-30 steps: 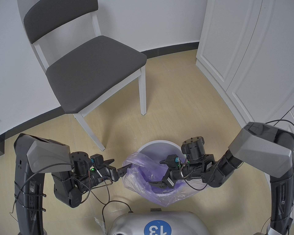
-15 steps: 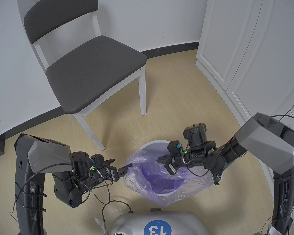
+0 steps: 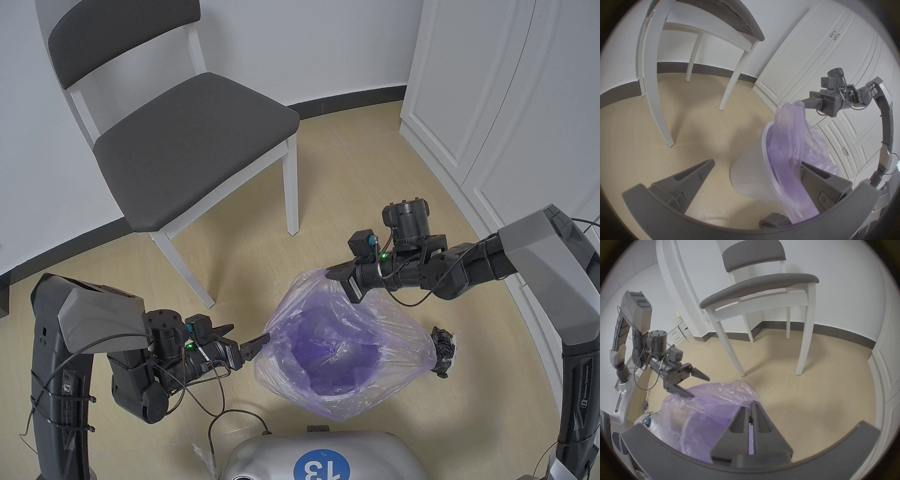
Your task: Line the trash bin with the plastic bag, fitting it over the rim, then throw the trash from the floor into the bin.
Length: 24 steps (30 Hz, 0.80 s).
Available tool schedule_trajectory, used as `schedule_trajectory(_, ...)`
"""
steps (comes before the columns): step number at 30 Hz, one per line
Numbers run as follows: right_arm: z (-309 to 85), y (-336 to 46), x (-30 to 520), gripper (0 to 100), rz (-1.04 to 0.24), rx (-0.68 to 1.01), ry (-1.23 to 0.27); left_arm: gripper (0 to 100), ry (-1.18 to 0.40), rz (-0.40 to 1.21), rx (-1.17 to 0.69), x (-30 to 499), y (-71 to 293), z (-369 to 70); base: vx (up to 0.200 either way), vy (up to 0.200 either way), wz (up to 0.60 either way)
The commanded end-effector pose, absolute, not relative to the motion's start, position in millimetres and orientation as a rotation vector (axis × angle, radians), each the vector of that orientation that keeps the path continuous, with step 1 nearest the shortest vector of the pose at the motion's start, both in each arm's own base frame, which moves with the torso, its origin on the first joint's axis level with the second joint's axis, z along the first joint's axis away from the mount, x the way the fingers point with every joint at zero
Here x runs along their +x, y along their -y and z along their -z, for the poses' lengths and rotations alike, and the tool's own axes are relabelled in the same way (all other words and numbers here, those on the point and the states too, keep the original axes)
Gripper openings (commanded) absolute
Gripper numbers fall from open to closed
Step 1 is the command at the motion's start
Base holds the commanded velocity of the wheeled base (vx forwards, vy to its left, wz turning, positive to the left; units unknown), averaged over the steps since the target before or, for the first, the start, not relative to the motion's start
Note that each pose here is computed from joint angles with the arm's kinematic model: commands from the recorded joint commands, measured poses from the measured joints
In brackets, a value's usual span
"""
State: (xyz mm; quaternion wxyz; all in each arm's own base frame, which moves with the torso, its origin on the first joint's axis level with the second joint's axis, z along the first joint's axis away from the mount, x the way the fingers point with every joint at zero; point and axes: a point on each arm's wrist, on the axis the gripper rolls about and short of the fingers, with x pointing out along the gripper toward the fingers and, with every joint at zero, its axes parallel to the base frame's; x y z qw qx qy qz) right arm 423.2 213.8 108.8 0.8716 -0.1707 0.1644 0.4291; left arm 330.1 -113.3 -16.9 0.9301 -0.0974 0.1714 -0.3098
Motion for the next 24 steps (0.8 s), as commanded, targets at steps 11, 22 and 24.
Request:
schedule_trajectory(11, -84, -223, 470, 0, -0.851, -0.359, -0.354, 100, -0.311, 0.62, -0.202, 338, 109, 14, 0.0, 0.0, 0.0)
schedule_trajectory(22, -76, -232, 477, 100, -0.859, -0.353, -0.372, 100, -0.305, 0.621, -0.202, 339, 109, 12, 0.0, 0.0, 0.0)
schedule_trajectory(24, -79, -232, 477, 100, -0.857, -0.348, -0.368, 100, -0.304, 0.62, -0.202, 338, 108, 12, 0.0, 0.0, 0.0)
